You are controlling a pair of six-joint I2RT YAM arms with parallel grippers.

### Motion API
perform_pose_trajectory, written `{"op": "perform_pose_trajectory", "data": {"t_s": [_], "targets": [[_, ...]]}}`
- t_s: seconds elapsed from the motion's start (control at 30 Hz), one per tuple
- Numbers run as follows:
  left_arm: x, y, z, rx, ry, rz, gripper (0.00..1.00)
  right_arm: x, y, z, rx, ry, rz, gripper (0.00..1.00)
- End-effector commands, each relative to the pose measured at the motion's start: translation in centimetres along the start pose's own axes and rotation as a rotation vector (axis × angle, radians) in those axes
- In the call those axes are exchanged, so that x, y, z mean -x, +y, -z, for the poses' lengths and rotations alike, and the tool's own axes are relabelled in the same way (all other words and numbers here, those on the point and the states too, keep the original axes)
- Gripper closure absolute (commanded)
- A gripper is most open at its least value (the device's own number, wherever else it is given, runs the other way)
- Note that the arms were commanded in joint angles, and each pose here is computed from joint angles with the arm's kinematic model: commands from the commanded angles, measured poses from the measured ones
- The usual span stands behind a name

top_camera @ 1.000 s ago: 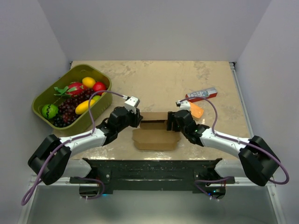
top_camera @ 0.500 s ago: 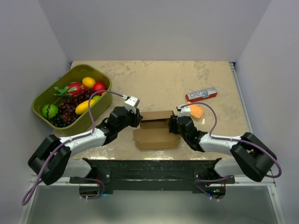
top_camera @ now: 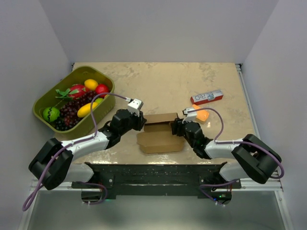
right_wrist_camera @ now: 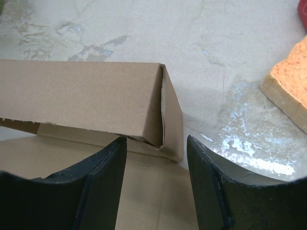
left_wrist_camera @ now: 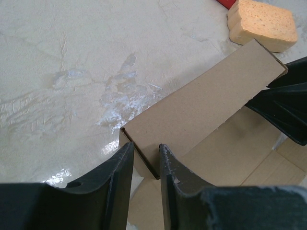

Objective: Fold the paper box

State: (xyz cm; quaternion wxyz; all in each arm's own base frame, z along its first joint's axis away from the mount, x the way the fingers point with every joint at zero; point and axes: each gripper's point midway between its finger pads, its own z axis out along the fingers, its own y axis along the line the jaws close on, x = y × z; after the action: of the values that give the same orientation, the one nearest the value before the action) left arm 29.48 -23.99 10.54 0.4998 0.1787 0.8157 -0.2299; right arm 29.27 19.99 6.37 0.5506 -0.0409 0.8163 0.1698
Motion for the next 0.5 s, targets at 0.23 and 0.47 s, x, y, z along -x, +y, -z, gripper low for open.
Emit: {"op": "perform_pose_trajectory", "data": {"t_s": [0.23, 0.47], "targets": [[-0.8, -0.1, -0.1, -0.019, 0.044, -0.009, 0.68, 2.1, 1.5, -1.0, 0.071, -0.117, 0.054, 0.46], [-0.6, -0.3, -0.1, -0.030, 0.039, -0.003, 0.68, 2.1, 1.4, -1.7, 0.049, -0.116, 0.047, 0.65]]}}
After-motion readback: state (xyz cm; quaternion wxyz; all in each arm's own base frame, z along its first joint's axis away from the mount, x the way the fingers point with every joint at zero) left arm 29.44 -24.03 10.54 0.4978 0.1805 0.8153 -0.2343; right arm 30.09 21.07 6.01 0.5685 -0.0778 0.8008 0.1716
